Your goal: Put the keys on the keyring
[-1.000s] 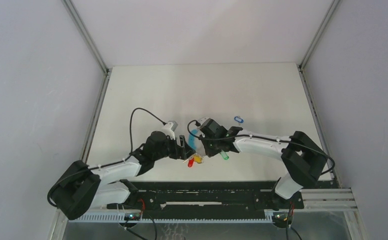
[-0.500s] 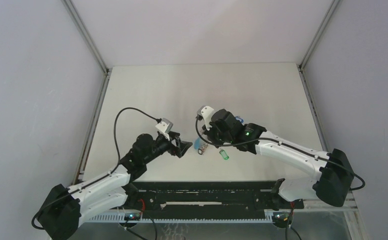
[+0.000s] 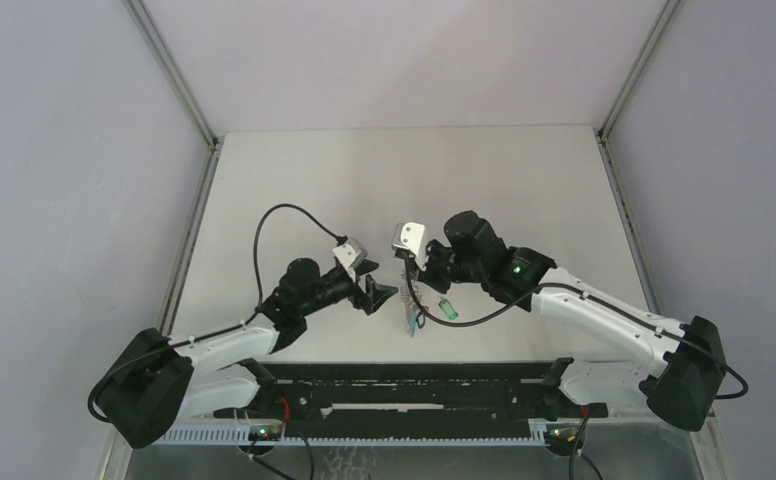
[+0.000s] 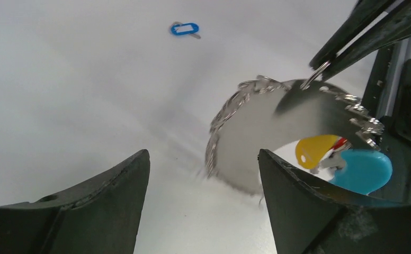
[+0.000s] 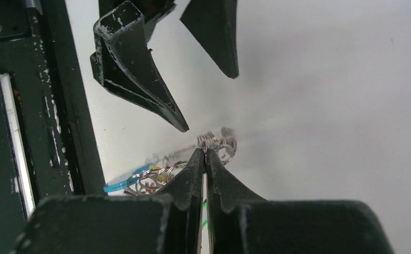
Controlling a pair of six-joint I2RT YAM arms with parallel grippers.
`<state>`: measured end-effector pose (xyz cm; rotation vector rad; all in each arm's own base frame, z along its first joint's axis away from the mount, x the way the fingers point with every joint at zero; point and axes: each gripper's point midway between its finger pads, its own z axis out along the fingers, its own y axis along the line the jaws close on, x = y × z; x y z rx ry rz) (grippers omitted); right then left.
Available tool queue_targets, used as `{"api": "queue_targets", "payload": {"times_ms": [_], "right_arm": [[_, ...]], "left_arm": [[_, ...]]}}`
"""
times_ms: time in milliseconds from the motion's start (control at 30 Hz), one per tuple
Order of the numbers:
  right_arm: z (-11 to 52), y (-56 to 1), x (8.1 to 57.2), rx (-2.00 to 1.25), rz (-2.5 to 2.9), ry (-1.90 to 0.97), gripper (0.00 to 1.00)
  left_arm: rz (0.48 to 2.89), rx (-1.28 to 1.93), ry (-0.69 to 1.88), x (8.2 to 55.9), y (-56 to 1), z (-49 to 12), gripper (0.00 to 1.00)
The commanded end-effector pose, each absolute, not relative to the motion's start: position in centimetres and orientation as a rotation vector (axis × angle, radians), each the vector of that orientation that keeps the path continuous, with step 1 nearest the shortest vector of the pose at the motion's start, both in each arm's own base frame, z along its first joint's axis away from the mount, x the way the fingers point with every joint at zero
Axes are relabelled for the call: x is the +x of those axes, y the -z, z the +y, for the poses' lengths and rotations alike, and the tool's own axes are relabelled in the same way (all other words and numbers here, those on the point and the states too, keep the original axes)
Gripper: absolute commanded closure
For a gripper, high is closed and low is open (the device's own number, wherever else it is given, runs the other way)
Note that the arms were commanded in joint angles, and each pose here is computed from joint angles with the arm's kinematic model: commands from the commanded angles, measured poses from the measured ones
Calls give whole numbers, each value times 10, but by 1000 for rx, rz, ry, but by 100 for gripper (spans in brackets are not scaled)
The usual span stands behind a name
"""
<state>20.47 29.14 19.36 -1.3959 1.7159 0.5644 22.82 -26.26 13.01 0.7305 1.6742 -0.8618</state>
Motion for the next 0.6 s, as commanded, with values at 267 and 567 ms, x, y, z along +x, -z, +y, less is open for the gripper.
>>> {"api": "queue_targets", "payload": {"times_ms": [267,567], "right_arm": [[305,-219,204,-1417,1454,-734,100],[307,-214,201,-1444,1408,-809,100]], "left_arm": [[1332,947,958,212,-189,-282,40],[1219,1046,1056,195,-197,-291,56]]}}
